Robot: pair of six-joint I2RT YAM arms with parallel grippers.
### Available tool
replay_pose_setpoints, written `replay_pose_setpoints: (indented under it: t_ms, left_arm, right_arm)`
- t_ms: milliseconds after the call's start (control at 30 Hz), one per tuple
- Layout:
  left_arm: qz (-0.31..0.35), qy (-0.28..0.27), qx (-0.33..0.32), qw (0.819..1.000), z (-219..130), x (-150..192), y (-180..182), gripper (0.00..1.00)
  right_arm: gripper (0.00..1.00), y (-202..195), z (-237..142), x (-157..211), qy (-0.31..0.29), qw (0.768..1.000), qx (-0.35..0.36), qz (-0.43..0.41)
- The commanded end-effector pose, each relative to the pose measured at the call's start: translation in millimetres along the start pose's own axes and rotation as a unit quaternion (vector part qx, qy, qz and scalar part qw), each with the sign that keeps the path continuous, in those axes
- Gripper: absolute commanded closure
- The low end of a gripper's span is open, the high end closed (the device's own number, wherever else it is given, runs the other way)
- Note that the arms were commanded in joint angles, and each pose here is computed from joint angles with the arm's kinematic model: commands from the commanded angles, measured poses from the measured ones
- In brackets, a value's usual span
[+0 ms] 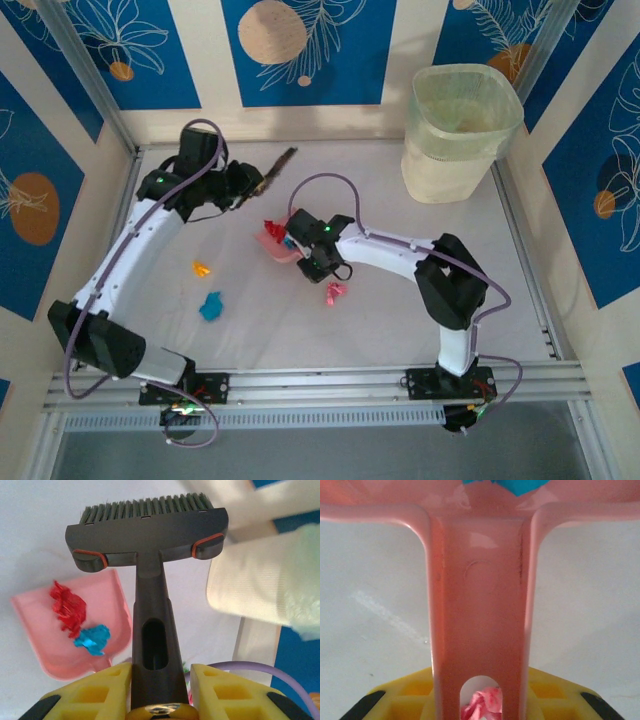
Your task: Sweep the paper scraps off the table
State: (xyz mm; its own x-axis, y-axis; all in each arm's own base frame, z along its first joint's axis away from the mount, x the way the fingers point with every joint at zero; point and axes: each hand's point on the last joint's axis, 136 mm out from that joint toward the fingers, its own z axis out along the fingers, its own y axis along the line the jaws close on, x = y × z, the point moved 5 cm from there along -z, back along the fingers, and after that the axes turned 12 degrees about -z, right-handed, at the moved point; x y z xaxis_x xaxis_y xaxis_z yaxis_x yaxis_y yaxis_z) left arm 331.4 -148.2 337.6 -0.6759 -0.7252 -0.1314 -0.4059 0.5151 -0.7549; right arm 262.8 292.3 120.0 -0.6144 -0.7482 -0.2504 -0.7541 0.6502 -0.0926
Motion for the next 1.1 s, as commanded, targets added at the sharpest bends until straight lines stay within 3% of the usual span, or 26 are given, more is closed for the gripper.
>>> replay_pose_setpoints:
  t_ms: [0,133,233,633,1067]
  left_arm:
    - [0.017,-0.109,0.058,0.992,-48.9,-27.4,-23.6,1.0]
    - [0.005,-0.171,0.029,0.985,-68.1,-37.7,-7.5,1.0]
    - [-0.004,-0.185,0.015,0.983,-69.5,-38.9,2.4,1.0]
    - [-0.023,-0.137,0.009,0.99,-47.4,-30.1,11.1,1.0]
    - [-0.033,-0.093,0.009,0.995,-31.9,-22.8,10.2,1.0]
  right_arm:
    - [1.0,-24.8,-37.4,-9.5,-0.022,0.999,0.026,0.028]
    - [1.0,-53.2,-64.8,-15.5,-0.04,0.997,0.022,0.063]
    - [1.0,-76.5,-85.1,-19.0,-0.049,0.995,0.034,0.084]
    - [1.0,-160.3,-172.7,-19.8,-0.107,0.979,0.082,0.153]
    - [1.0,-239.1,-237.4,-7.2,-0.176,0.945,0.126,0.245]
